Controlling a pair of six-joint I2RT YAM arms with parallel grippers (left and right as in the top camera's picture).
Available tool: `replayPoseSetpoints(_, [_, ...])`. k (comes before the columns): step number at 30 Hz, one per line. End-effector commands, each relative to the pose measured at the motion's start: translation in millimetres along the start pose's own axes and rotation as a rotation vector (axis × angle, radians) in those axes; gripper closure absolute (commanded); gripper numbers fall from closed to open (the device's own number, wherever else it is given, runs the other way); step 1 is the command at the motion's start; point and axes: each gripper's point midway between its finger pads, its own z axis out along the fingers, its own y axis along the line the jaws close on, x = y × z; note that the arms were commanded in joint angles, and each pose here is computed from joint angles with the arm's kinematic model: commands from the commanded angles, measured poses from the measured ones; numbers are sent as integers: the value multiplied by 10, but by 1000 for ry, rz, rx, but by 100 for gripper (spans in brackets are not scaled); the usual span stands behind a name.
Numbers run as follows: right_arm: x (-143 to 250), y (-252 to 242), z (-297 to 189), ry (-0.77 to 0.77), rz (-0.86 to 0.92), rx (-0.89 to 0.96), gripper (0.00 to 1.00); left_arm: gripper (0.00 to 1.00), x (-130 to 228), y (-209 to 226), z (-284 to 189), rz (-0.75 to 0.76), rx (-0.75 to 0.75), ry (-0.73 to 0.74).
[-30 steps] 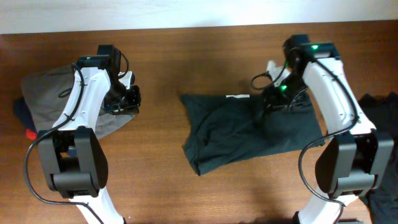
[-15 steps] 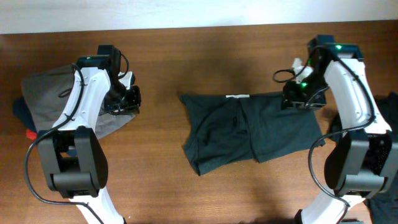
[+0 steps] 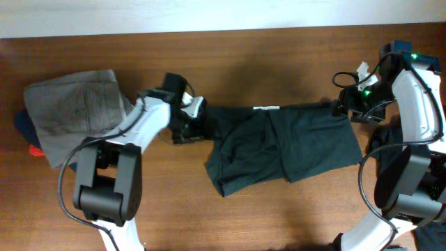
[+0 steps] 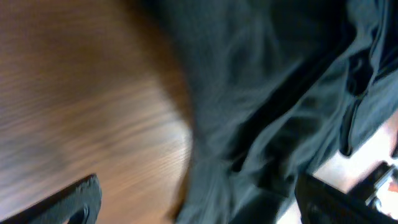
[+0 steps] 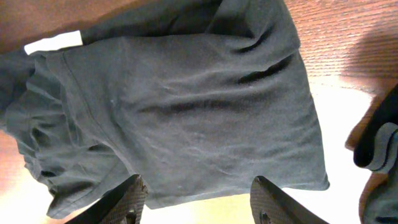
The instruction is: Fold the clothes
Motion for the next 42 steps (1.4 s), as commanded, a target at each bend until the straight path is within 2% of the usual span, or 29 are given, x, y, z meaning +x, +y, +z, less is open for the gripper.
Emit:
replayPoseSetpoints(1, [-28,65,-6,-3,0,-38,41,1,93,-36,116,-144,9,-3])
replayPoseSetpoints(5, [-35,94,-3,-6,-4,-48,41,1,141,-9,286,-207,12,-10])
replayPoseSetpoints(8, [-38,109,-4,-7,-4,-57,41,2,190,-103,445,-196,44,19])
replayPoseSetpoints(10, [-41,109,-4,-8,-5,-57,41,6,239,-237,582,-174,93,52])
replayPoseSetpoints(14, [-38,116,-4,-7,-5,-60,41,30,432,-353,860,-165,98,132])
replayPoseSetpoints(15, [-37,116,-4,-7,-4,-60,42,40,438,-357,867,-165,98,135])
replayPoseSetpoints(18, [-36,116,-4,-6,-4,-61,42,78,391,-342,840,-170,101,124])
replayPoseSetpoints(21, [-36,114,-4,-6,-4,-60,42,99,340,-251,753,-189,98,119])
replayPoseSetpoints(26, [-28,115,-4,-3,-3,-61,42,100,233,20,265,-192,67,127])
replayPoseSetpoints(34, [-35,134,-5,-6,-3,-71,42,100,-198,421,-1014,-101,-141,11])
replayPoseSetpoints(38, [-60,178,-10,-16,-6,-98,42,100,-394,226,-1513,-29,-226,-60])
replayPoseSetpoints(42, [-68,178,-10,-20,-7,-98,42,100,-519,-169,-1728,72,-250,-123])
